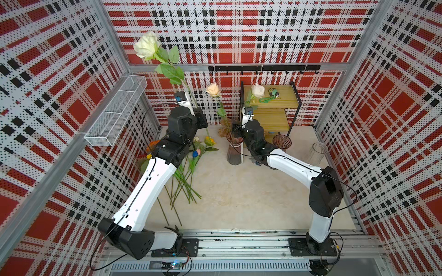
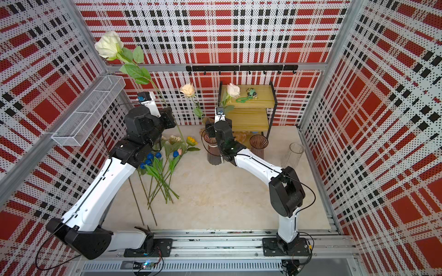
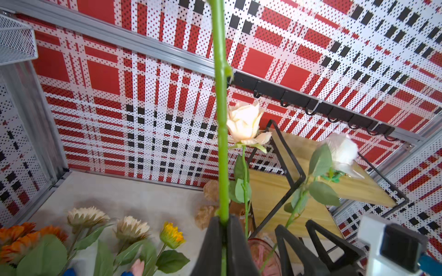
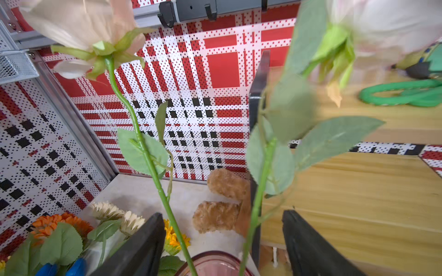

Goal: Arrange the flowers in different vases according to their variety
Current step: Insert the flower into the vase.

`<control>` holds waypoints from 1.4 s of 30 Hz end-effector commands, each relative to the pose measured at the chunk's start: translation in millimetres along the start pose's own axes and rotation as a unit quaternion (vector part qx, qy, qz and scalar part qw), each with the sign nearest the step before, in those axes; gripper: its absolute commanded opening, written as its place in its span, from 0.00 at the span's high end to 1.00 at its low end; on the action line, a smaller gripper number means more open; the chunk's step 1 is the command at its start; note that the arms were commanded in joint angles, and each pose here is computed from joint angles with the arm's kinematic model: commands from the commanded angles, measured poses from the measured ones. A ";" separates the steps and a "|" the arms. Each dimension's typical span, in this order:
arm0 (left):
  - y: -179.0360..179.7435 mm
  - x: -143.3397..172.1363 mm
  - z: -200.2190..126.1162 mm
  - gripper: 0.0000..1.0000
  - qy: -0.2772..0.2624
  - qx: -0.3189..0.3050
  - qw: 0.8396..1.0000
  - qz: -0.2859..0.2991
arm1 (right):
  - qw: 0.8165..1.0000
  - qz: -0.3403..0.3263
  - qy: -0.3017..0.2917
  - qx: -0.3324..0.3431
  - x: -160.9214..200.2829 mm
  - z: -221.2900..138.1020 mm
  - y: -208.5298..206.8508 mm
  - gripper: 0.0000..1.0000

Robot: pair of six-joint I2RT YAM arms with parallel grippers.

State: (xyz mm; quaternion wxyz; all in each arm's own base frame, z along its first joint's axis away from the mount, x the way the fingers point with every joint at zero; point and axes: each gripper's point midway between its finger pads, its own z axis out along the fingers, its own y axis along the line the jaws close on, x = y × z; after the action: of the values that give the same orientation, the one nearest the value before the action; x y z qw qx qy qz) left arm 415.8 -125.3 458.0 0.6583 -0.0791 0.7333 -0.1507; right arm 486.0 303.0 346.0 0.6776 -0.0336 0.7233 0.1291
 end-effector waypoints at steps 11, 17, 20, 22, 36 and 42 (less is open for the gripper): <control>-41.2 -6.7 12.5 1.00 -0.125 0.057 0.988 -0.065 | 0.998 0.031 -0.034 0.049 -61.9 -80.6 -49.7 0.08; -58.9 6.5 22.2 1.00 -0.139 0.073 0.985 -0.066 | 0.997 0.023 -0.030 0.069 -64.3 -102.2 -67.2 0.07; -61.9 17.6 30.4 1.00 -0.137 0.075 0.986 -0.064 | 0.996 0.020 -0.027 0.077 -65.7 -109.2 -74.6 0.07; -62.6 23.9 36.7 1.00 -0.133 0.074 0.986 -0.065 | 0.996 0.020 -0.026 0.081 -66.3 -113.9 -78.8 0.07; -71.1 94.2 69.5 1.00 -0.083 0.067 0.994 -0.026 | 0.995 0.011 -0.011 0.094 -58.2 -126.0 -93.7 0.07; -66.2 127.2 81.3 1.00 -0.053 0.058 0.997 -0.012 | 0.995 0.002 0.003 0.100 -50.1 -123.9 -95.0 0.07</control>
State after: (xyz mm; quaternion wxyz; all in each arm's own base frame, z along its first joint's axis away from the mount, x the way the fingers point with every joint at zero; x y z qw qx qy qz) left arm 472.6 -232.8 364.3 0.6991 -0.0648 0.6824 -0.2037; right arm 393.3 183.8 390.9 0.6785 0.0312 0.7309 0.0673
